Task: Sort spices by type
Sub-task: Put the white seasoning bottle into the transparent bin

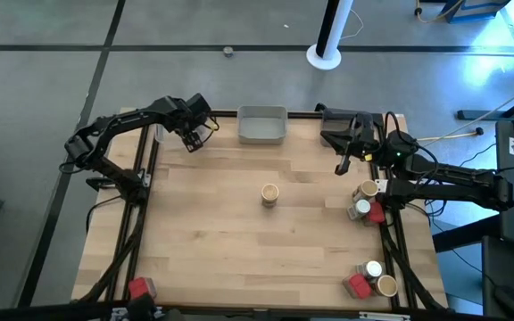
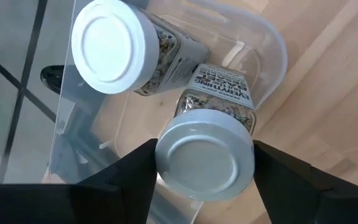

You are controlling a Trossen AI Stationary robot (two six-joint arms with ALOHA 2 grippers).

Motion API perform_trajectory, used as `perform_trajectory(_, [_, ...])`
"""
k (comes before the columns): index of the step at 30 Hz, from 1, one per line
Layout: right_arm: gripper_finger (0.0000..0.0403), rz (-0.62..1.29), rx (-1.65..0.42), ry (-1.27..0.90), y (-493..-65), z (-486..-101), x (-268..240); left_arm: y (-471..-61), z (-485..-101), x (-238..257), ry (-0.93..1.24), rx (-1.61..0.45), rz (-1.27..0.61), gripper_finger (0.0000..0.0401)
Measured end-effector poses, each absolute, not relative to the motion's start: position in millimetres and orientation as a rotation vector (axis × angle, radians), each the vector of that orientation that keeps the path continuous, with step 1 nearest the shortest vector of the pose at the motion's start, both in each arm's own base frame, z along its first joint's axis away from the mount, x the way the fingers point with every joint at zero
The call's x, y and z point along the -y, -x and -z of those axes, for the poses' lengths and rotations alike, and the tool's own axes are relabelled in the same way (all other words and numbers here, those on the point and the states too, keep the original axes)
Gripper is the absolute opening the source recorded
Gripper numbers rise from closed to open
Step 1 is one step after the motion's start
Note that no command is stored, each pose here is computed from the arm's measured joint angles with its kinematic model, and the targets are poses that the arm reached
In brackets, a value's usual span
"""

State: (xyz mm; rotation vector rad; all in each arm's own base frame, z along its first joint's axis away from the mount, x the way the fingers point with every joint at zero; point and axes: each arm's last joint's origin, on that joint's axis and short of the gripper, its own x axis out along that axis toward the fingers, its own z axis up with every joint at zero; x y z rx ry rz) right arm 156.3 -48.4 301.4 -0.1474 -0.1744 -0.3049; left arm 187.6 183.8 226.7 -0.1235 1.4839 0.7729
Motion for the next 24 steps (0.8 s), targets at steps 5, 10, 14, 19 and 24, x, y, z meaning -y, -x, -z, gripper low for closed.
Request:
perform_trajectory(5, [0.0012, 0.305, 0.174, 0.150, -156.3, -301.4, 48.4, -189.5, -235.0, -185.3, 0.124, -1.474, -0.771, 0.0260])
perform_trajectory(10, [0.0012, 0.306, 0.172, 0.159, -156.3, -301.4, 48.4, -192.2, -255.2, -186.2, 0.128, -1.466, -0.777, 0.0265])
perform_trajectory(14, [0.0012, 0.307, 0.171, 0.165, -156.3, -301.4, 48.4, -194.5, -274.1, -185.7, 0.153, -1.443, -0.803, 0.0265])
perform_trajectory(19, [0.0012, 0.307, 0.171, 0.165, -156.3, -301.4, 48.4, -204.7, -295.4, -174.6, 0.193, -1.337, -0.730, 0.0265])
perform_trajectory(24, [0.0012, 0.306, 0.171, 0.165, -156.3, -301.4, 48.4, -211.9, -311.5, -154.3, 0.149, -1.239, -0.687, 0.0265])
